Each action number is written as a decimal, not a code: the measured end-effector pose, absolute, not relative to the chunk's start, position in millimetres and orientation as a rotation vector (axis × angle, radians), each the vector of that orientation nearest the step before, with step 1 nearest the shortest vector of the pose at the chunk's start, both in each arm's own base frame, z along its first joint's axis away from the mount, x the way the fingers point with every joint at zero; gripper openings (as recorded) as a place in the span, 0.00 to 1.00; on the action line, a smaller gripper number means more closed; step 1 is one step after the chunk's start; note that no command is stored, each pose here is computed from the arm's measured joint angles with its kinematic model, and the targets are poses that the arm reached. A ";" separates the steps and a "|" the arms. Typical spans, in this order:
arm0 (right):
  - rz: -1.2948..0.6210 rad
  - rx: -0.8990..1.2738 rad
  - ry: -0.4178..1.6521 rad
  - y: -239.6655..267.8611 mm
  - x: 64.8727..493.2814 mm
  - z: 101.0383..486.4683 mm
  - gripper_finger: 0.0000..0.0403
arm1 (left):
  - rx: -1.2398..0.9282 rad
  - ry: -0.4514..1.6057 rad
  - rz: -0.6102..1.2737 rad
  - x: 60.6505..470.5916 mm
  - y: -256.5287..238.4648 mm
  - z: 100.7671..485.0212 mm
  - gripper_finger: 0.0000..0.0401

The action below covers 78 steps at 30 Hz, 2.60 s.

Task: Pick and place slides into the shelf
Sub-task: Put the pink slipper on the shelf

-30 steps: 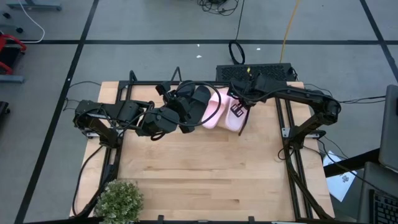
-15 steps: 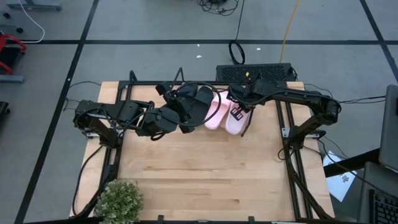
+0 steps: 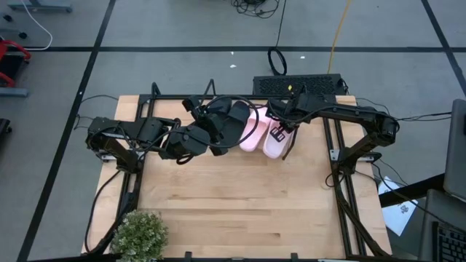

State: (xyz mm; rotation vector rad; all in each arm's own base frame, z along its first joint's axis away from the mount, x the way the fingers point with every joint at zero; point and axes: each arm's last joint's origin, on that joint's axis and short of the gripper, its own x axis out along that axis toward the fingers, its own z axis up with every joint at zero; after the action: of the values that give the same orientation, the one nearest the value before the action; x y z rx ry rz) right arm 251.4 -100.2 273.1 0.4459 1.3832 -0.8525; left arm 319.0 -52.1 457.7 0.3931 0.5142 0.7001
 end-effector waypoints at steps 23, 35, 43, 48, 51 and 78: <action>-0.837 0.398 1.507 -98.9 263.5 251.6 0.00 | 0.400 0.512 0.698 319.3 -52.2 458.4 0.47; -0.891 0.301 1.484 -99.0 261.0 273.4 0.00 | 0.409 0.511 0.695 319.7 -52.2 458.9 0.47; -0.889 0.263 1.478 -100.1 261.9 273.6 0.00 | 0.409 0.511 0.695 319.7 -52.2 458.9 0.47; -0.890 0.262 1.475 -100.4 262.1 273.6 0.00 | 0.407 0.510 0.696 319.7 -52.3 458.9 0.47; -0.888 0.261 1.473 -100.5 262.4 273.6 0.00 | 0.406 0.510 0.695 319.7 -52.3 458.9 0.47; -0.873 0.236 1.551 -98.4 255.9 262.4 0.00 | 0.412 0.475 0.690 322.2 -52.9 463.2 0.47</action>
State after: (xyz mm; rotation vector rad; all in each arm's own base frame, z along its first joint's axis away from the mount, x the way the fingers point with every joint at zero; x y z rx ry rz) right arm 255.9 -98.4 262.4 0.2356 1.5515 -0.8730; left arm 322.2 -52.9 463.2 0.4121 0.4753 0.6899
